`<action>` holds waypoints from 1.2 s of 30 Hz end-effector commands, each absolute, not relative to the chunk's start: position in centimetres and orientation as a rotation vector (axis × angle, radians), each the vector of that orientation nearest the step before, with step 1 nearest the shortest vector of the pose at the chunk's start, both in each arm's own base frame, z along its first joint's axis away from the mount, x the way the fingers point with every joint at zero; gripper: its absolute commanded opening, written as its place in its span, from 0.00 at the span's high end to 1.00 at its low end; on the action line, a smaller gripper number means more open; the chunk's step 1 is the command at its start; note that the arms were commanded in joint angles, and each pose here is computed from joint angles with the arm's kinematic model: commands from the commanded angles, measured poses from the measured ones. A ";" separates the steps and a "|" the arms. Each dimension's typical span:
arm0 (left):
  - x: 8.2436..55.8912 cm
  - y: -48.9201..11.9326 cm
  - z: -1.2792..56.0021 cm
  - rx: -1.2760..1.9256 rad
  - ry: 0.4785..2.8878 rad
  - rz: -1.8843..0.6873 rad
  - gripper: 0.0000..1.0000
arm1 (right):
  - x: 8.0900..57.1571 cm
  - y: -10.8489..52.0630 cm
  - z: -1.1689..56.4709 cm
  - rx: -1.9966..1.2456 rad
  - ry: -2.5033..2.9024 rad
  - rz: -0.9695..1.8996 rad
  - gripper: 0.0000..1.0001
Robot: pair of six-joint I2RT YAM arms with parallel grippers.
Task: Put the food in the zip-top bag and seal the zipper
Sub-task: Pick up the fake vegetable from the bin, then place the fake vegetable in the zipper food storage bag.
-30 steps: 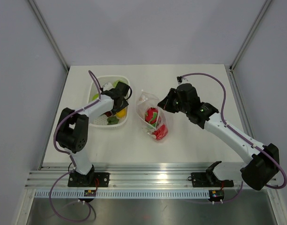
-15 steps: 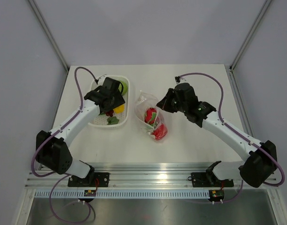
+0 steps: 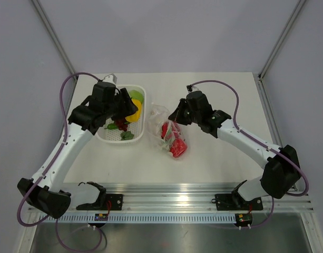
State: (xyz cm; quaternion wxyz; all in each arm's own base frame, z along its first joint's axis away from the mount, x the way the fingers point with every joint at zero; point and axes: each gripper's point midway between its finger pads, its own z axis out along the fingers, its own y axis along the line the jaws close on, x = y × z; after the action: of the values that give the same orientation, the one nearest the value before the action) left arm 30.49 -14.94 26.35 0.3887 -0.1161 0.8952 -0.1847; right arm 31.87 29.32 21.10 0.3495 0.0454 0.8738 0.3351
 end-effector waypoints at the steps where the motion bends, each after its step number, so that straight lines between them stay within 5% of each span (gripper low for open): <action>1: 28.9 -17.6 29.8 -0.089 2.256 -0.666 0.60 | 32.5 31.6 24.1 0.085 2.184 0.956 1.00; 12: 27.7 -24.0 29.5 0.036 2.239 -1.104 0.61 | 32.0 31.9 25.3 0.074 2.161 0.966 1.00; 23: 28.8 -25.2 22.6 -0.044 2.397 -0.971 0.58 | 30.7 31.0 27.2 0.083 2.114 0.998 1.00; 26: 28.9 -25.4 22.4 -0.040 2.403 -0.976 0.45 | 30.6 30.7 27.6 0.086 2.104 0.995 1.00; 30: 28.6 -26.1 22.8 0.001 2.406 -1.003 0.12 | 30.5 30.7 27.4 0.085 2.110 0.990 1.00; 36: 27.5 -26.1 27.7 0.108 2.304 -1.045 0.09 | 30.5 30.2 27.0 0.095 2.110 0.968 1.00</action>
State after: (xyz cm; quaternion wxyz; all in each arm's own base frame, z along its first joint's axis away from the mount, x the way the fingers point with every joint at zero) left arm 27.54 -25.40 21.71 0.2406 -0.0021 0.9044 -0.3525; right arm 30.64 30.33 24.82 0.3710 0.0344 0.8517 0.3684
